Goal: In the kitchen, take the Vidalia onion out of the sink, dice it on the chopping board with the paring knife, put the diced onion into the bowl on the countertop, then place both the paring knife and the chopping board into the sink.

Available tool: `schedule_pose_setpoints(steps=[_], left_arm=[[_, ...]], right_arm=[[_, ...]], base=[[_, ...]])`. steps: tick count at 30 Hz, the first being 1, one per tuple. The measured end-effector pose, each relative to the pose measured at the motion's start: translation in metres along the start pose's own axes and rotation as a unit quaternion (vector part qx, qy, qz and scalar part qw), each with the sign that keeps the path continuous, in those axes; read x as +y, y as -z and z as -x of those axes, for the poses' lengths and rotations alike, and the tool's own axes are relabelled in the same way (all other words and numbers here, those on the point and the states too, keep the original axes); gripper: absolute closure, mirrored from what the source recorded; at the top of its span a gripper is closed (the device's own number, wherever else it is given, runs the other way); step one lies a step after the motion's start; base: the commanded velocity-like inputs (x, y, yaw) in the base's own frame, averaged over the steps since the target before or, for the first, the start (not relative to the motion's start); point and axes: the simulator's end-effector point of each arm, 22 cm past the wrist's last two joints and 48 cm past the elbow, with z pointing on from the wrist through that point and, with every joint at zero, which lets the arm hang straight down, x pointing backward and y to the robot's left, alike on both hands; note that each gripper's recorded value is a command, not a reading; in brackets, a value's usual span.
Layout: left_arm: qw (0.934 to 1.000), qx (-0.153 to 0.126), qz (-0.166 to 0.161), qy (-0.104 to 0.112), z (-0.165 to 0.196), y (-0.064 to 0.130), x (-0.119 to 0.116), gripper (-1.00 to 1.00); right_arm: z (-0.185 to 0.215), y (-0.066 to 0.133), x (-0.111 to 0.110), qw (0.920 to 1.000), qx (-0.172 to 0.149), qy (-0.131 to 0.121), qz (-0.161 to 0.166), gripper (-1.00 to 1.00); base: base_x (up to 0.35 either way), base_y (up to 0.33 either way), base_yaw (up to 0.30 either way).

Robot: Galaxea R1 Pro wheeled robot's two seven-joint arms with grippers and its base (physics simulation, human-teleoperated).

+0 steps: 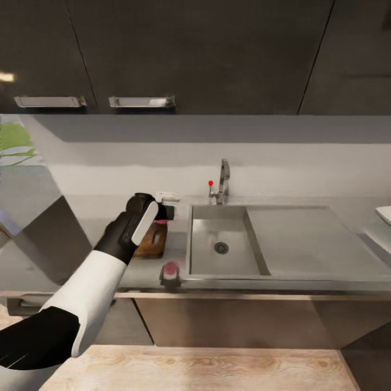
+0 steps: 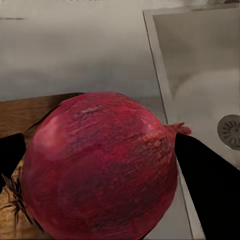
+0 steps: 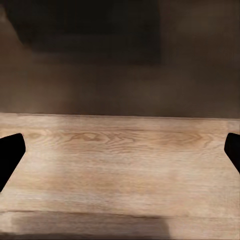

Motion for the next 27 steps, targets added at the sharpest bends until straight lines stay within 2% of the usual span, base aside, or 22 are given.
schedule_pose_setpoints(steps=[6, 11, 17, 27], left_arm=[[1.0000, -0.003, 0.004, 0.000, 0.003, 0.004, 0.005, 1.00], [1.0000, 0.001, 0.010, 0.000, 0.001, 0.005, 0.011, 1.00], [0.9997, 0.019, 0.017, 0.000, -0.012, 0.000, 0.017, 1.00], [0.9996, 0.019, 0.019, 0.000, -0.011, 0.004, 0.018, 1.00]], right_arm=[[0.004, -0.001, 0.000, 1.0000, -0.005, 0.000, 0.000, -1.00], [0.007, -0.002, 0.000, 1.0000, -0.009, 0.000, 0.000, -1.00], [0.010, -0.002, 0.000, 0.9999, -0.013, 0.000, -0.001, -1.00], [0.014, -0.003, 0.000, 0.9998, -0.018, 0.001, -0.001, -1.00]], base=[[-0.028, 0.298, 0.000], [-0.171, 0.230, 0.003], [-0.082, 0.018, 0.186], [-0.004, 0.001, 0.234]])
